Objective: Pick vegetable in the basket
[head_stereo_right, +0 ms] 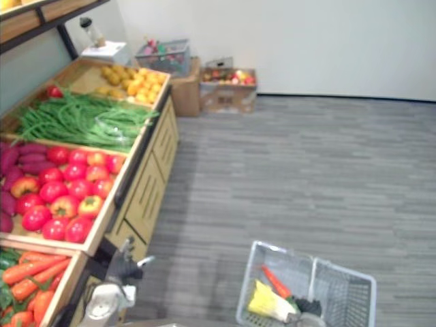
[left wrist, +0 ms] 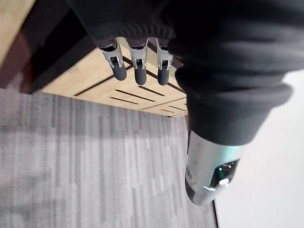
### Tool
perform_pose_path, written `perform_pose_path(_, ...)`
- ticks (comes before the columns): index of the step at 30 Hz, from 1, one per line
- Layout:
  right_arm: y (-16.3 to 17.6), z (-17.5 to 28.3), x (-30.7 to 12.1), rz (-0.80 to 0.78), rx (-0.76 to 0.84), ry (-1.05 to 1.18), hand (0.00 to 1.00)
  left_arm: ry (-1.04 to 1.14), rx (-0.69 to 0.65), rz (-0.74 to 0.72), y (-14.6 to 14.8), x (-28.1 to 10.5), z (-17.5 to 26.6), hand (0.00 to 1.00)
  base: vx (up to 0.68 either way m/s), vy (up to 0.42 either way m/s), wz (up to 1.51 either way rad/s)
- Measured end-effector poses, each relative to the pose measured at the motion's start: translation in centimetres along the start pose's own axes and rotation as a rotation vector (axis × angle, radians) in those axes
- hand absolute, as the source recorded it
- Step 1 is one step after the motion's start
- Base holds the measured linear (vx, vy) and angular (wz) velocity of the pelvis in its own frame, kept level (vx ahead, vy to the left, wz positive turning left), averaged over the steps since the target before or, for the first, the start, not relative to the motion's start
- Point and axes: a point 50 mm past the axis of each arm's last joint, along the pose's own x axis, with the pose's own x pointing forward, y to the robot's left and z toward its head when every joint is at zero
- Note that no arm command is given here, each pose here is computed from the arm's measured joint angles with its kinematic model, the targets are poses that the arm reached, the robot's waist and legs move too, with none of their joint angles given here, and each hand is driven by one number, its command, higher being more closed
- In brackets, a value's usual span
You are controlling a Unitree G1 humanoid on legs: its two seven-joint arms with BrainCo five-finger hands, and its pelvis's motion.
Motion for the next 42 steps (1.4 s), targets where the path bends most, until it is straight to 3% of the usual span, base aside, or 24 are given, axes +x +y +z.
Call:
perform_pose_path(10, 1.1, 2.2, 0.1, 0.019, 0.034, -0.079, 1.0, 0.045, 0.128, 0.052, 2.0, 0.5, -0.9, 0.0, -0.09, 0.009, -0.1)
perform_pose_path(15, 0.8, 1.4, 0.1, 0.014, 0.023, -0.051, 1.0, 0.146, 0.109, 0.052, 1.1, -0.1, -3.1, 0.0, 0.0, -0.085, 0.08)
perform_pose_path(29, 0.3, 1.6, 0.4, 0.006, 0.013, -0.04, 1.0, 0.316, 0.071, 0.189, 2.1, -0.3, -5.6, 0.0, 0.02, -0.028, 0.09)
perform_pose_path(42, -0.4, -1.1, 0.2, 0.024, 0.079, 0.069, 1.0, 0.444, 0.175, 0.072, 1.7, -1.9, -8.3, 0.0, 0.06, 0.007, -0.02)
